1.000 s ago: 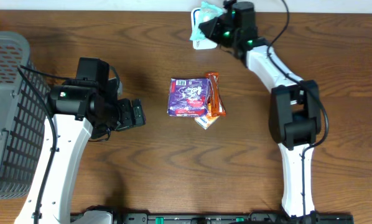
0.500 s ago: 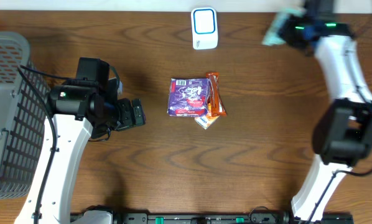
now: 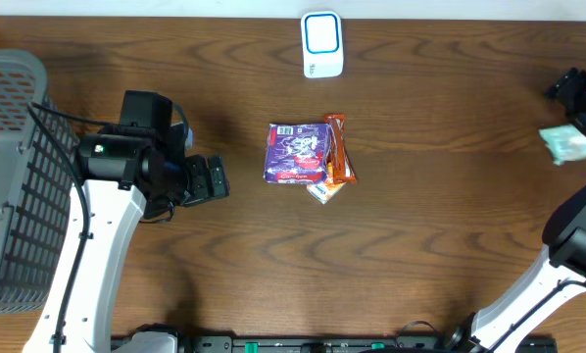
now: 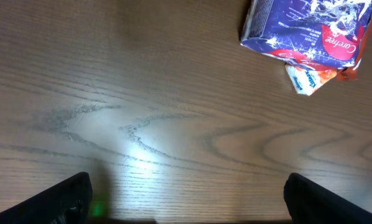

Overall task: Scan the item barcode
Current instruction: 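Carry the green pack to the right table edge and release it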

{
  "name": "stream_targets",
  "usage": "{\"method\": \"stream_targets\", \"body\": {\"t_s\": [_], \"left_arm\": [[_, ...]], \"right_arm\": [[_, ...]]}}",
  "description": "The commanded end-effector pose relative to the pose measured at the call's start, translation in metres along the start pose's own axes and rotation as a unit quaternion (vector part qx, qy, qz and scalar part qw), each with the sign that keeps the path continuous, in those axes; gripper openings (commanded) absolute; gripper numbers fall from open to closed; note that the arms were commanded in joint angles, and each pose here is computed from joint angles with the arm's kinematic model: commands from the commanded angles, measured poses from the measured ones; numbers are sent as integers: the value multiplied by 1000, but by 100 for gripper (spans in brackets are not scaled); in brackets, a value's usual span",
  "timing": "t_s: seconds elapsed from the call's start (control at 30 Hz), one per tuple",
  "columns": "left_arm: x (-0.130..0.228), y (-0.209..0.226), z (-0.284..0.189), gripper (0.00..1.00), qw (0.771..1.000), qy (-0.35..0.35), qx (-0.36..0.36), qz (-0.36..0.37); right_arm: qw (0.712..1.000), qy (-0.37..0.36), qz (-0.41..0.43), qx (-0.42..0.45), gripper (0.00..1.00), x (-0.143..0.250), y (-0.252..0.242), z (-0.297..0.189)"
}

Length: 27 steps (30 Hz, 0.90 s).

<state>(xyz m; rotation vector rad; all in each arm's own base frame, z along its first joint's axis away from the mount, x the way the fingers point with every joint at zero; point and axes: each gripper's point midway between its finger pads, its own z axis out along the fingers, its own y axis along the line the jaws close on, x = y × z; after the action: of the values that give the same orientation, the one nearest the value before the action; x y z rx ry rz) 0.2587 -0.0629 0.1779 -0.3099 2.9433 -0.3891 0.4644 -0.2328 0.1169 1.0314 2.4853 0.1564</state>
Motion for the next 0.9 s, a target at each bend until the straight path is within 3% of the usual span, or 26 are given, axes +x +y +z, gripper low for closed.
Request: {"method": "stream_targets", "body": {"t_s": [0.0,0.2,0.33,0.47,0.63,0.77,0.87], "left_arm": [[0,2,-1,98,1000,-1,-5,2],[0,2,-1,98,1000,-1,-5,2],[0,2,-1,98,1000,-1,-5,2],[0,2,-1,98,1000,-1,-5,2],[0,2,-1,98,1000,-1,-5,2],[0,2,-1,98,1000,-1,-5,2],[0,2,-1,98,1000,-1,-5,2]], "right_arm": [[998,19,-45,-39,81,10,22,1],[985,63,-73,-144,80,38,80,-3],[968,120,-98,-196,80,78,126,-8],[948,190,-164,-198,78,138,161,-13],[894,261,-298,-210,80,227,202,-18],[863,277,-374,-197,99,288,227,-11],[860,265,-406,-158,99,317,236,0]]}}
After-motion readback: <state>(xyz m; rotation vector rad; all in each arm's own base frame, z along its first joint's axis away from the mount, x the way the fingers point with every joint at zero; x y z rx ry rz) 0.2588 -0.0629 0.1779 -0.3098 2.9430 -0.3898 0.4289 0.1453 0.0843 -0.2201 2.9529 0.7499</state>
